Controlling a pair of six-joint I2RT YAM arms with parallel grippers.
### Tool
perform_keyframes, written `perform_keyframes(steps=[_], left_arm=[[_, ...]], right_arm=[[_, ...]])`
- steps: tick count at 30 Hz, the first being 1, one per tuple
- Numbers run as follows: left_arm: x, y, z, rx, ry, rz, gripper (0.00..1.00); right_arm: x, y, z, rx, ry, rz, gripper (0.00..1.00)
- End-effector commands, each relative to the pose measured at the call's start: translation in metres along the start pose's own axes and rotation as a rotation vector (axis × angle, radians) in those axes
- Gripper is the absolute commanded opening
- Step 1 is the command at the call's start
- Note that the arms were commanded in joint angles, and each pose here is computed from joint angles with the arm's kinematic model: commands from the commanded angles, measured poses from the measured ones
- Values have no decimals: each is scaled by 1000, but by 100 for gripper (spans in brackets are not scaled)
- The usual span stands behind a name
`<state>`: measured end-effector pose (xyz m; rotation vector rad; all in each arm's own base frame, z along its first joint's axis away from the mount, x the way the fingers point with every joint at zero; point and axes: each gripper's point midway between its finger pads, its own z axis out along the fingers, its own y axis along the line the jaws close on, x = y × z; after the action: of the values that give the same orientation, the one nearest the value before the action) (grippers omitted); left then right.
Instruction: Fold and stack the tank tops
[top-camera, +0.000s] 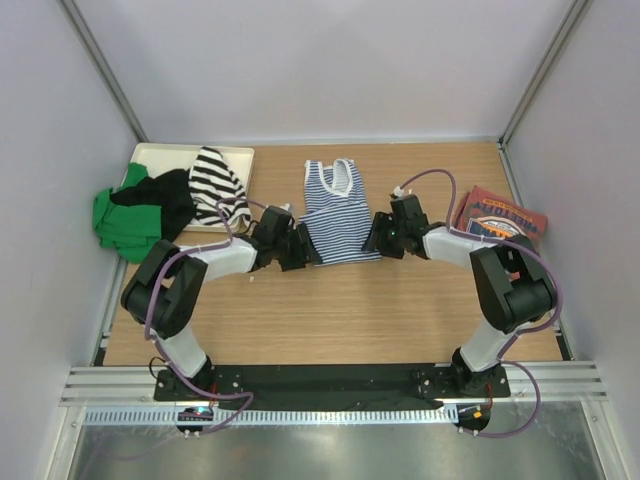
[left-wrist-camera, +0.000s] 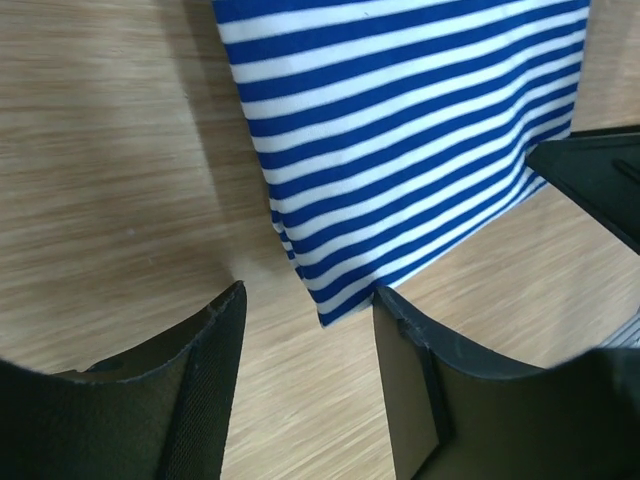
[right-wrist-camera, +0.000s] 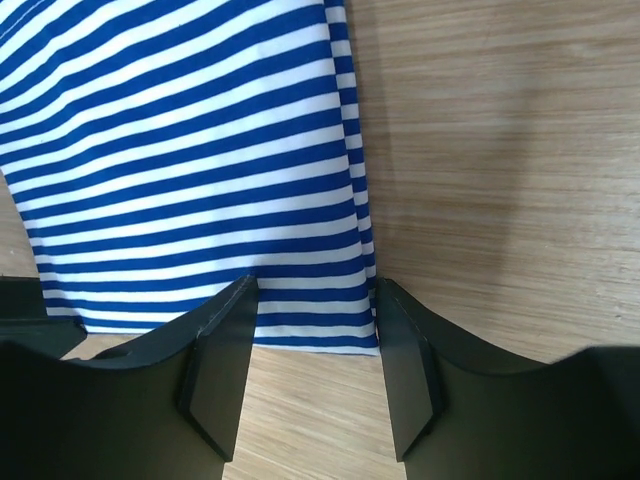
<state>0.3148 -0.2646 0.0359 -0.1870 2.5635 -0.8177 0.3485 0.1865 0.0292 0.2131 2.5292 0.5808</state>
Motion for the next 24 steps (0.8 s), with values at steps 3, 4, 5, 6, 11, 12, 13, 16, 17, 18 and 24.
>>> perform_keyframes(steps=[3,4,5,6,11,12,13,16,17,18,24], left_arm=[[-12,-34,-14,131,-77,37,52],[-12,-34,-15,132,-83,41,51],[-13,-34,-17,133,-93,45,50],[-14,-33,-18,128,-104,50,49],[-12,-35,-17,139,-92,54,45],[-10,-37,-16,144,-82,54,44],[-8,-37,-15,142,-80,53,44],[-3,-32,-12,116,-75,49,43],[-2,-30,-11,109,-72,46,42],[1,-27,-9,101,-65,46,40],[10,-10,-8,26,-32,60,3]], right_arm=[[3,8,-11,-56,-14,10,57],[3,8,-11,-57,-17,12,58],[3,7,-12,-58,-22,4,59],[2,7,-12,-57,-25,3,58],[-1,1,-11,-55,-26,22,51],[0,1,-10,-56,-22,27,50],[-1,0,-10,-55,-25,31,49],[1,-3,-11,-48,-21,35,45],[3,-4,-11,-45,-17,36,44],[3,-5,-12,-44,-20,36,44],[15,-12,-18,-27,-2,48,14]])
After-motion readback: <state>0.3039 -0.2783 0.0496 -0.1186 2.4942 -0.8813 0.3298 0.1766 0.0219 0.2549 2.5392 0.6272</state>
